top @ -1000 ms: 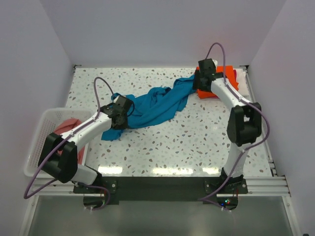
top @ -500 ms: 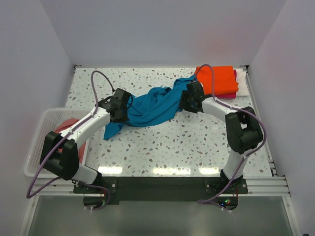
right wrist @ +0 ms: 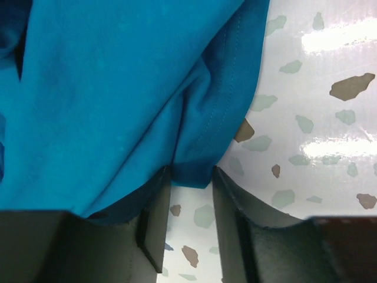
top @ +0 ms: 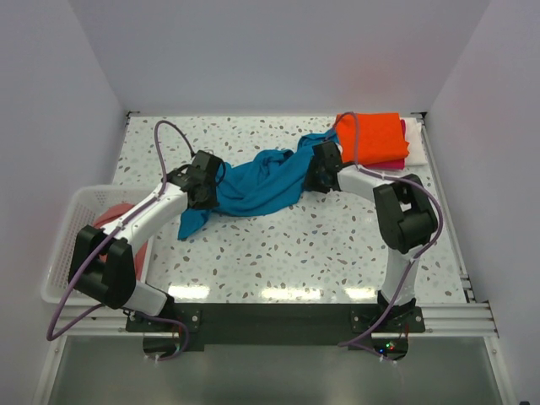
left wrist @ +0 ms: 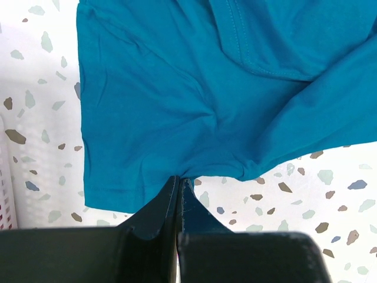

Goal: Fold and stack the t-shirts
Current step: Flatten the tshirt out

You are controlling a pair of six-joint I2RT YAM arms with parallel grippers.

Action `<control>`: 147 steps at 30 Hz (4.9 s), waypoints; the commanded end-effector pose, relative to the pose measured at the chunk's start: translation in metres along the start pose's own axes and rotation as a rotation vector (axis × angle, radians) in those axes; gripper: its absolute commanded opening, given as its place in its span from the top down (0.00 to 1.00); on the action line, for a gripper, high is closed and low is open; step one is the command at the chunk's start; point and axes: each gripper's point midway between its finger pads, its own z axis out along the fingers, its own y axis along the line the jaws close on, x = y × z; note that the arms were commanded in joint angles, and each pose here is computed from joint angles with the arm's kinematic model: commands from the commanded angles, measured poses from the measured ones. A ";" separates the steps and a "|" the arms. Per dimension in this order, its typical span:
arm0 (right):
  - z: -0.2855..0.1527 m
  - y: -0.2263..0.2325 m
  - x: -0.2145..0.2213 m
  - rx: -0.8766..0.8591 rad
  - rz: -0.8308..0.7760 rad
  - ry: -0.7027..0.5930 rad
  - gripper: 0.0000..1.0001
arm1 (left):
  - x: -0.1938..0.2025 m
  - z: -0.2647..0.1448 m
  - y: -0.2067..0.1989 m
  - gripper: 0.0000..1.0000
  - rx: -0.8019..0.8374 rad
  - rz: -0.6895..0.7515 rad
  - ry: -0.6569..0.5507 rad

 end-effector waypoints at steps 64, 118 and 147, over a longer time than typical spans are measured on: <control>-0.092 -0.132 0.066 0.145 0.063 0.032 0.36 | 0.076 0.020 0.065 0.32 -0.221 -0.367 -0.013; -0.458 0.010 -0.144 -0.365 -0.063 -0.690 1.00 | -0.171 -0.456 0.108 1.00 0.375 -0.472 -1.189; -0.314 0.149 -0.338 -0.649 -0.133 -0.749 1.00 | -0.437 -0.373 0.022 1.00 0.432 -0.273 -1.435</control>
